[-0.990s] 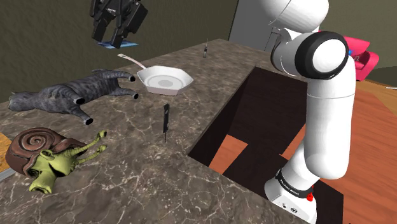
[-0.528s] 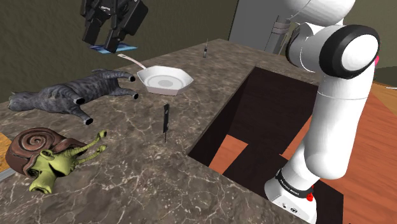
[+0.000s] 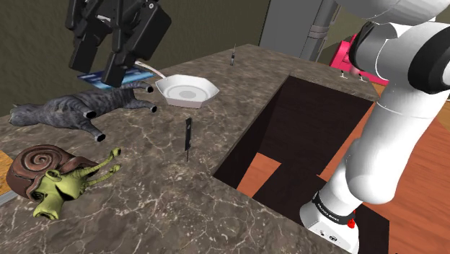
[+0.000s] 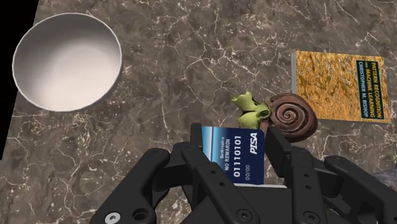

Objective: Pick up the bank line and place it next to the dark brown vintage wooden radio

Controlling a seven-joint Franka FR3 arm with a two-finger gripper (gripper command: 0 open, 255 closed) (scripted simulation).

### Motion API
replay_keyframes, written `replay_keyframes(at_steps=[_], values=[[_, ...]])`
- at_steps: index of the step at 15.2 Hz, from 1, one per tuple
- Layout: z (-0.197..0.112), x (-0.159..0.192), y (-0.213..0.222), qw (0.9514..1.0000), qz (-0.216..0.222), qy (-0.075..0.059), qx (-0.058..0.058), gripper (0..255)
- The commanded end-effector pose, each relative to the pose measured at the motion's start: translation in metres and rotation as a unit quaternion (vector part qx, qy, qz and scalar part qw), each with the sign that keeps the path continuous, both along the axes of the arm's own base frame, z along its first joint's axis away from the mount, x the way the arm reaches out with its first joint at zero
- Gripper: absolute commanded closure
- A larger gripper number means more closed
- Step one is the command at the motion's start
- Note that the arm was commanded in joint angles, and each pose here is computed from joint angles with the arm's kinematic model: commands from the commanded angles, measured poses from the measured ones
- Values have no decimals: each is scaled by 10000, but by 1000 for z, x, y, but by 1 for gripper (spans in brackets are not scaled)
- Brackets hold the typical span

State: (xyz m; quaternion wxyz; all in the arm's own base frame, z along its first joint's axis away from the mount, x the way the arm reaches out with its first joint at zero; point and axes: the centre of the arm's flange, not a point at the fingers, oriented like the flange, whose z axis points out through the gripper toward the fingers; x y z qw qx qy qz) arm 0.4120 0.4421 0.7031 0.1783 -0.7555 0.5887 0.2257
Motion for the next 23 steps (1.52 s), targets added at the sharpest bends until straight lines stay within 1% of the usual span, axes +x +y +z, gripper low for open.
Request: replay_keyframes(at_steps=[1, 23], values=[[0, -22, 14, 10000, -6, 0, 1, 255], [1, -265, 172, 10000, -6, 0, 1, 255]])
